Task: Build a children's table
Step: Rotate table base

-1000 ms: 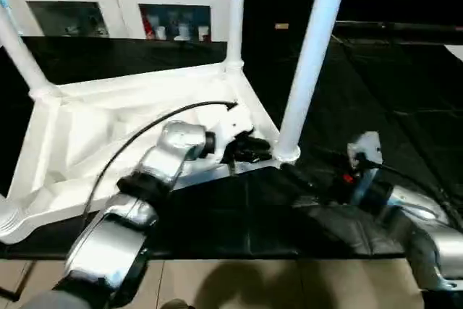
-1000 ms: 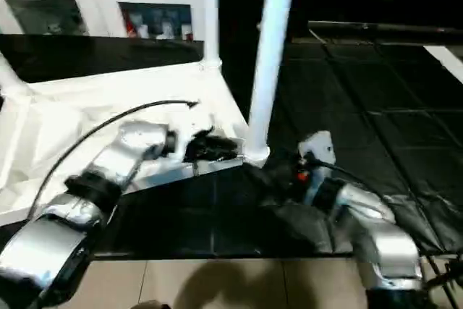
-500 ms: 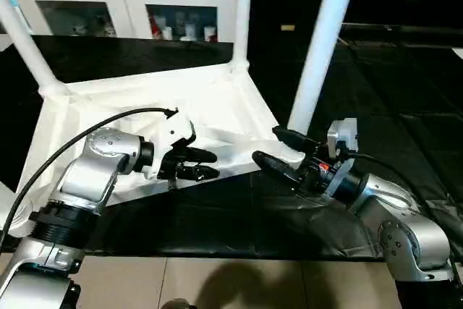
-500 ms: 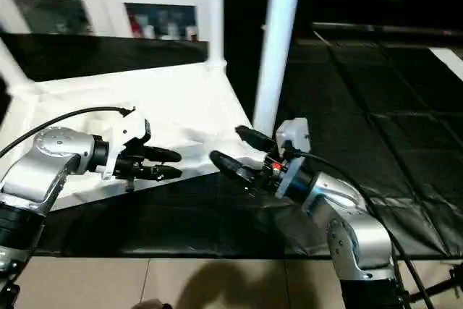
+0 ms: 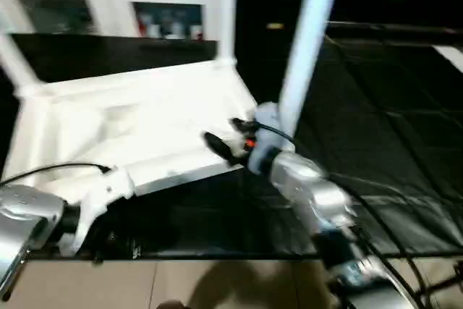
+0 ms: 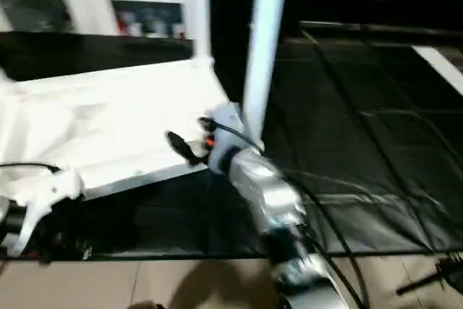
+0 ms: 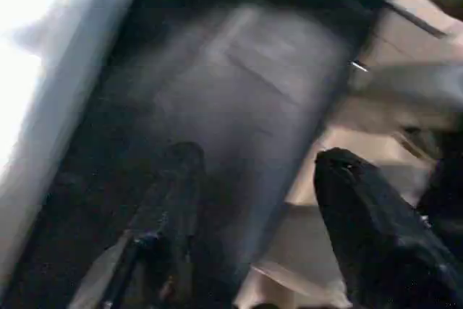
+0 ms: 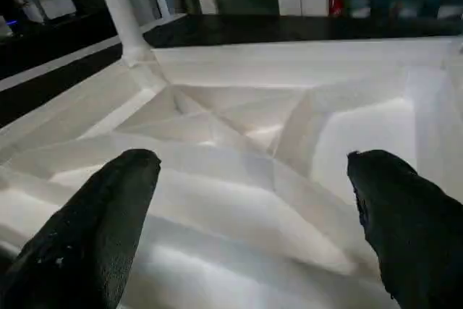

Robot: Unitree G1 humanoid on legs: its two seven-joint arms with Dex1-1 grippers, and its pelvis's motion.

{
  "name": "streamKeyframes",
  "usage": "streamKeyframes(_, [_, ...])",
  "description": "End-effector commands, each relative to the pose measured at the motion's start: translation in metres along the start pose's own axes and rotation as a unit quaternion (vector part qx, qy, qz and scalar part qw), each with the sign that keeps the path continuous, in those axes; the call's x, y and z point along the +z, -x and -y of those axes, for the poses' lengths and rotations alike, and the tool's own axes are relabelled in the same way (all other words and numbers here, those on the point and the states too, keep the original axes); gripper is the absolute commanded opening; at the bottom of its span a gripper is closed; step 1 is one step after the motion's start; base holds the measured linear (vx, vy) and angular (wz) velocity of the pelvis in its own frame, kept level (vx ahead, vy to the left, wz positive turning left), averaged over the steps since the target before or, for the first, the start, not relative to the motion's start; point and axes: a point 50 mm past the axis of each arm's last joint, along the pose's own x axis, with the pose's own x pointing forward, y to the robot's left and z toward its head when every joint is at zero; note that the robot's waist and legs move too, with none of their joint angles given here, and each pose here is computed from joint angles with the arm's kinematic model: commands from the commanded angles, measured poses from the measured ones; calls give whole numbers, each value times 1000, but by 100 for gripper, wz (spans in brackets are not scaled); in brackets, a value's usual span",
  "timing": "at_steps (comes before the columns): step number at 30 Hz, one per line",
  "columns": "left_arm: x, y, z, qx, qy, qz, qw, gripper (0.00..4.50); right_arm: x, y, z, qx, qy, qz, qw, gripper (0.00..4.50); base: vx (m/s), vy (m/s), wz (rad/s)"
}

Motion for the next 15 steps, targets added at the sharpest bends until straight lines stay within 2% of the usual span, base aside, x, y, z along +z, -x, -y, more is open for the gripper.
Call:
streamKeyframes(1, [2, 3, -1, 24, -3, -1, 1000, 311, 2, 1, 8, -16, 8, 4, 1000, 450, 0, 0, 0])
streamKeyframes(5, [-3, 4, -2, 43, 5, -14, 999, 343, 0, 1, 17, -50, 17, 7, 999, 450, 0, 0, 0])
streamKeyframes(6, [-5, 3, -3, 64, 13, -22, 998, 352, 0, 2, 30, -98, 23, 8, 995, 450, 0, 0, 0])
streamKeyframes(7, [-5, 3, -3, 64, 13, -22, 998, 360, 0, 2, 30, -98, 23, 8, 995, 450, 0, 0, 0])
streamKeyframes(9, [-7, 1, -4, 73, 16, -32, 997, 370, 1, 5, 40, -132, 24, 15, 991, 450, 0, 0, 0])
streamKeyframes(12, [-11, -9, -8, 91, 22, -39, 995, 395, 6, 17, 63, -196, 18, 29, 980, 450, 0, 0, 0])
streamKeyframes(14, [-11, -13, -12, 110, 17, -37, 993, 422, 6, 23, 73, -220, 21, 29, 975, 450, 0, 0, 0])
streamKeyframes(15, [-10, -15, -15, 120, 15, -36, 992, 422, 7, 26, 77, -231, 22, 30, 972, 450, 0, 0, 0])
